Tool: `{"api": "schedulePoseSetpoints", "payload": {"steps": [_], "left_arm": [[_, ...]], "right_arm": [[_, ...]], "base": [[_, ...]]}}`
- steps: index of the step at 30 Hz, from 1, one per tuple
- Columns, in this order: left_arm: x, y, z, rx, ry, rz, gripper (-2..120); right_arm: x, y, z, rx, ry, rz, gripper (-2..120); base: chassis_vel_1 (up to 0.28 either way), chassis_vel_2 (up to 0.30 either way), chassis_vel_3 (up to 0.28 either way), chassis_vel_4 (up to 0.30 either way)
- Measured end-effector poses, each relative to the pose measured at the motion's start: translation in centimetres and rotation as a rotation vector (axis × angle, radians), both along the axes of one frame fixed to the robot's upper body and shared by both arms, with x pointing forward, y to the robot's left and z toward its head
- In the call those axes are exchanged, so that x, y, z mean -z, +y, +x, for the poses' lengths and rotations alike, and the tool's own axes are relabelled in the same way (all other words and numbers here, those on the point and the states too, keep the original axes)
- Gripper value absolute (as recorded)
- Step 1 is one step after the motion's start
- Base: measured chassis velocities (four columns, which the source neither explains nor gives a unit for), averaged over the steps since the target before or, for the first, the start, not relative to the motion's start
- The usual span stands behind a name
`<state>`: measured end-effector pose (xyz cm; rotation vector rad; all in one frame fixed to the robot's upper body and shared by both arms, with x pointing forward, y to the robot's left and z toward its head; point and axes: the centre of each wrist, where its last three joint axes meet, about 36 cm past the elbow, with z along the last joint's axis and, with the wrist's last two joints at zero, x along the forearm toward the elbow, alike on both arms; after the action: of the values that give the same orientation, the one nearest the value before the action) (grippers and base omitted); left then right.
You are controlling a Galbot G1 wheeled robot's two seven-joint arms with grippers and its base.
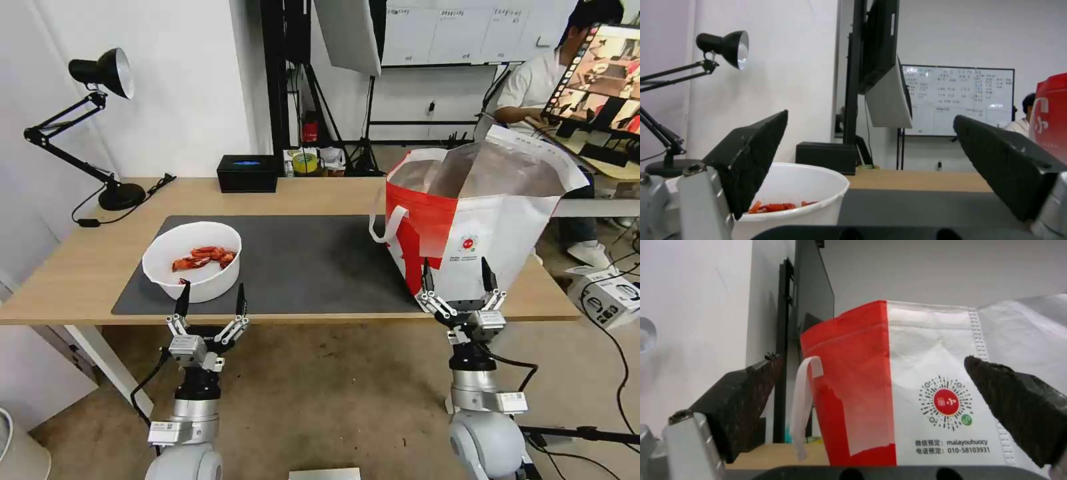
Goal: Pick up the trash from the table and place it into the takeout bag.
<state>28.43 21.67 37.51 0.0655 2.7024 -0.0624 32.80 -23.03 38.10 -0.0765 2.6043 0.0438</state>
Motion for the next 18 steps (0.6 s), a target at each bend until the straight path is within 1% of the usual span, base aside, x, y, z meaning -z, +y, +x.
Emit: {"api": "schedulePoseSetpoints", "payload": {"steps": [18], "left_arm": [[0.10,0.17,0.15,0.001,0.000,0.002,100]], "right_arm": [[-0.44,0.22,0.40,-0.009,-0.010,-0.001,100]], "base": [[0.000,0.000,0.000,0.000]]}}
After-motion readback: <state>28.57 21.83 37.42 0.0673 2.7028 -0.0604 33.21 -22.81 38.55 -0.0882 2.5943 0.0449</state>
